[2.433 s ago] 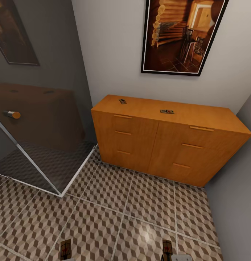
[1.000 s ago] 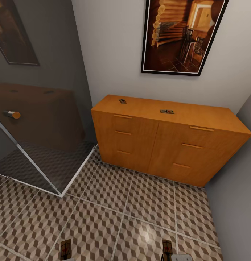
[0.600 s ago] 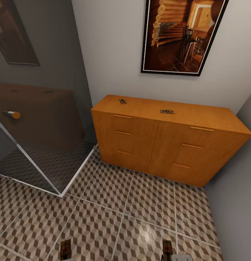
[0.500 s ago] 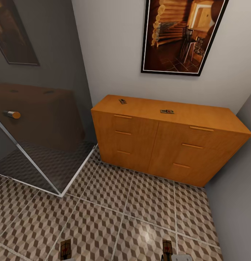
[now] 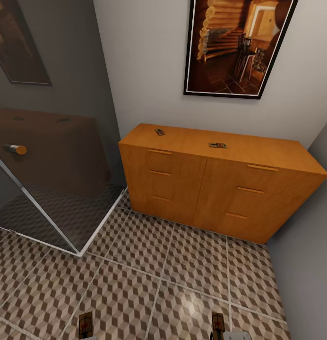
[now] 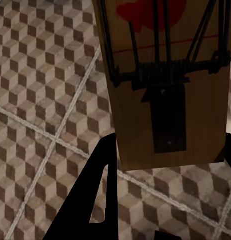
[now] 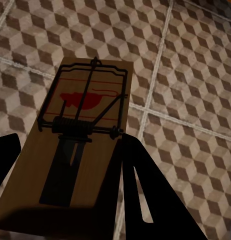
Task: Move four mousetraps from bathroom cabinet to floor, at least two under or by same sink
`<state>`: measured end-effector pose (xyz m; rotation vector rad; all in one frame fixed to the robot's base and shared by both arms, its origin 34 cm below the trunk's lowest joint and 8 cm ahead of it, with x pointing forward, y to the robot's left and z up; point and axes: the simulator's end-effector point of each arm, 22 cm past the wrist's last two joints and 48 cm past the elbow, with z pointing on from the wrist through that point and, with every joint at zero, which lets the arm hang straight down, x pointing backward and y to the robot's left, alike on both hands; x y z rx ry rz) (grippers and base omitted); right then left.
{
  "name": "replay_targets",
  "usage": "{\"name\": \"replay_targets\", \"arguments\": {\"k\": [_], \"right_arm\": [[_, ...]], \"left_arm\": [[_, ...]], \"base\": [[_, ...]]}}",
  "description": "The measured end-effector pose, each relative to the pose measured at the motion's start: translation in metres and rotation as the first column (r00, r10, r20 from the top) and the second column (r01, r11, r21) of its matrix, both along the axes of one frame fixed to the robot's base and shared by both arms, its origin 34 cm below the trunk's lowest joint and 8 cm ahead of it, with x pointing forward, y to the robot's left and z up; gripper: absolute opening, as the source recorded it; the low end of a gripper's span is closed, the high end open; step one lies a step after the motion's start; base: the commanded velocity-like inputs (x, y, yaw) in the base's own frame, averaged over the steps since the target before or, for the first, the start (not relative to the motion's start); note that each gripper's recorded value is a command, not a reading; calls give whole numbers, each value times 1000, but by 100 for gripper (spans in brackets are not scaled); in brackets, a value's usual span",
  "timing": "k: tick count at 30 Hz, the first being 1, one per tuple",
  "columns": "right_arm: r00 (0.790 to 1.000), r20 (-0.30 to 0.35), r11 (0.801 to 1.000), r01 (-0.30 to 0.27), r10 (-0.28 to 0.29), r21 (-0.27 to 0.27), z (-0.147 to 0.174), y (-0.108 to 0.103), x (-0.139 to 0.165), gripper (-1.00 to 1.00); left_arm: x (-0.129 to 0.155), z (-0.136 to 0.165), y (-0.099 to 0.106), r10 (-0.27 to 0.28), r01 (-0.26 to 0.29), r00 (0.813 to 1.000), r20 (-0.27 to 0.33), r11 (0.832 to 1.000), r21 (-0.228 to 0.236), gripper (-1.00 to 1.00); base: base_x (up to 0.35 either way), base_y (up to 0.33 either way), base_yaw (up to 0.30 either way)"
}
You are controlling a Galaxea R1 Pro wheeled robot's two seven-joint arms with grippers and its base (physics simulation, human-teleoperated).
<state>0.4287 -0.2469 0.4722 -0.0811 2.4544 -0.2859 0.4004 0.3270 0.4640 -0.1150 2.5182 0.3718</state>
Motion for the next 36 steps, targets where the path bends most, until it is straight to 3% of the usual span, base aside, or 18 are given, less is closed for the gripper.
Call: {"name": "replay_targets", "arguments": {"k": [36], "right_arm": [[1000,0,1000,0,0,0,0,0,0,-100]], "left_arm": [[0,0,0,1,-1,1000,0,1000,0,-100]], "base": [[0,0,0]]}}
